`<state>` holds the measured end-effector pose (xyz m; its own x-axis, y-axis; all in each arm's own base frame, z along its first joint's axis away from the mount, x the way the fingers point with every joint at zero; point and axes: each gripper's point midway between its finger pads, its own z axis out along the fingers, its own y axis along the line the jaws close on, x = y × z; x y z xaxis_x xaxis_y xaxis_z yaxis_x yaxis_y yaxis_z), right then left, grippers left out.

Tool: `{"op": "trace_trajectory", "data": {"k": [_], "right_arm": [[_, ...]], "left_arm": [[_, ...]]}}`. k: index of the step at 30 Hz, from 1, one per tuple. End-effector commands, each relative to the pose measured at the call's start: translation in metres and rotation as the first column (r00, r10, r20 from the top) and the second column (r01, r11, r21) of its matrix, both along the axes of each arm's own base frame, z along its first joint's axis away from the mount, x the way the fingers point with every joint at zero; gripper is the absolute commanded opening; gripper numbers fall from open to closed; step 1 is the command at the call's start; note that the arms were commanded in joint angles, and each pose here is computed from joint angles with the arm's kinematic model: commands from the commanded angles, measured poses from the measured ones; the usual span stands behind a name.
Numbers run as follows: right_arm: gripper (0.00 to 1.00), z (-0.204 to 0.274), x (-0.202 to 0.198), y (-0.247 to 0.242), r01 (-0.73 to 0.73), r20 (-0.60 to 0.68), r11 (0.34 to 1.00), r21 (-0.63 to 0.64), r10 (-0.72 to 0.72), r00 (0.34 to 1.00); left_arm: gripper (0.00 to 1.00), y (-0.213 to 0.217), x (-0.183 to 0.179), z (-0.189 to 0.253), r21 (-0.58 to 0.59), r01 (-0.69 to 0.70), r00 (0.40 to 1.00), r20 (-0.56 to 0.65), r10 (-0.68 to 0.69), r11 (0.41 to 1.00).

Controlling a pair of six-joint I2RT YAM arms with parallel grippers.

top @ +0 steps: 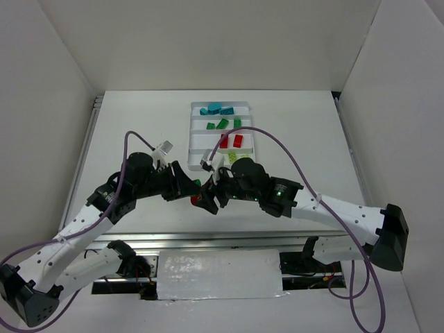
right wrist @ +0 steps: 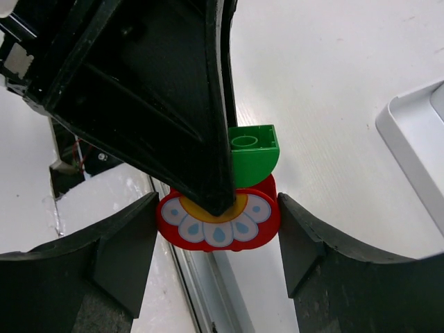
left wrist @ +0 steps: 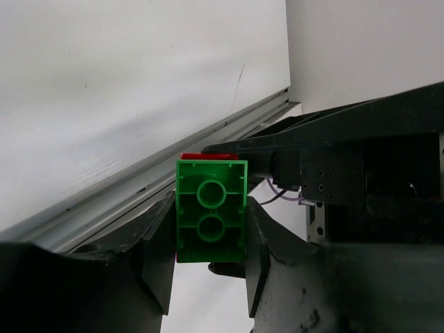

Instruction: Sort the legos into containers by color

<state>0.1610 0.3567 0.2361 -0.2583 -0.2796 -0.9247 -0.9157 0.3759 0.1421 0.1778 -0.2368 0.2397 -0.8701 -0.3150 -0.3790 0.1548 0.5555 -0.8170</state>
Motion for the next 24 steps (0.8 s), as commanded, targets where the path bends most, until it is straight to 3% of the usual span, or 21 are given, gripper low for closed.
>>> {"op": "trace_trajectory", "data": {"k": [1,2,4,5,6,7,13,18,20,22,24], "right_arm": [[0.00,0.020,0.006,0.009,0.013,0.044,1.000,0.022,-0.014,0.999],[0.01,0.021,0.008,0.009,0.018,0.044,1.000,0.022,-0.019,0.999],[0.27,0.017,0.007,0.011,0.019,0.032,1.000,0.021,-0.020,0.999],[0.48,0.012,0.006,0.011,0.016,0.020,1.000,0.019,-0.016,1.000],[0.87,0.021,0.005,0.012,0.019,0.016,0.998,0.062,-0.020,1.000],[0.99,0.022,0.002,0.010,0.011,0.013,0.997,0.080,-0.012,1.000],[1.00,0.048,-0.022,-0.015,-0.100,-0.086,0.956,0.276,0.128,0.988],[1.00,0.076,-0.040,-0.035,-0.194,-0.145,0.884,0.426,0.278,0.949],[1.00,0.075,-0.050,-0.041,-0.224,-0.201,0.857,0.464,0.349,0.915],[1.00,0.087,-0.055,-0.040,-0.256,-0.175,0.818,0.516,0.393,0.903],[1.00,0.092,-0.059,-0.037,-0.267,-0.200,0.799,0.539,0.430,0.880]], "left_arm": [[0.15,-0.007,0.000,0.013,-0.025,0.046,0.998,0.054,-0.045,0.999],[0.09,-0.006,0.000,0.013,-0.017,0.052,0.997,0.060,-0.051,0.998],[0.00,-0.008,0.000,0.016,-0.023,0.070,0.995,0.078,-0.068,0.997],[0.00,-0.009,0.000,0.022,-0.031,0.078,0.991,0.109,-0.074,0.996],[0.00,-0.008,0.000,0.024,-0.035,0.080,0.990,0.122,-0.075,0.996],[0.00,-0.007,0.000,0.027,-0.040,0.077,0.987,0.141,-0.071,0.996],[0.00,0.003,0.004,0.049,-0.036,0.045,0.957,0.287,-0.033,0.998],[0.00,-0.003,-0.013,0.075,-0.112,0.164,0.897,0.430,-0.101,0.980],[0.00,-0.006,-0.023,0.092,-0.160,0.230,0.848,0.516,-0.117,0.960],[0.00,-0.010,-0.037,0.109,-0.197,0.317,0.798,0.583,-0.149,0.928],[0.00,-0.010,-0.044,0.113,-0.203,0.350,0.783,0.600,-0.166,0.915]]}}
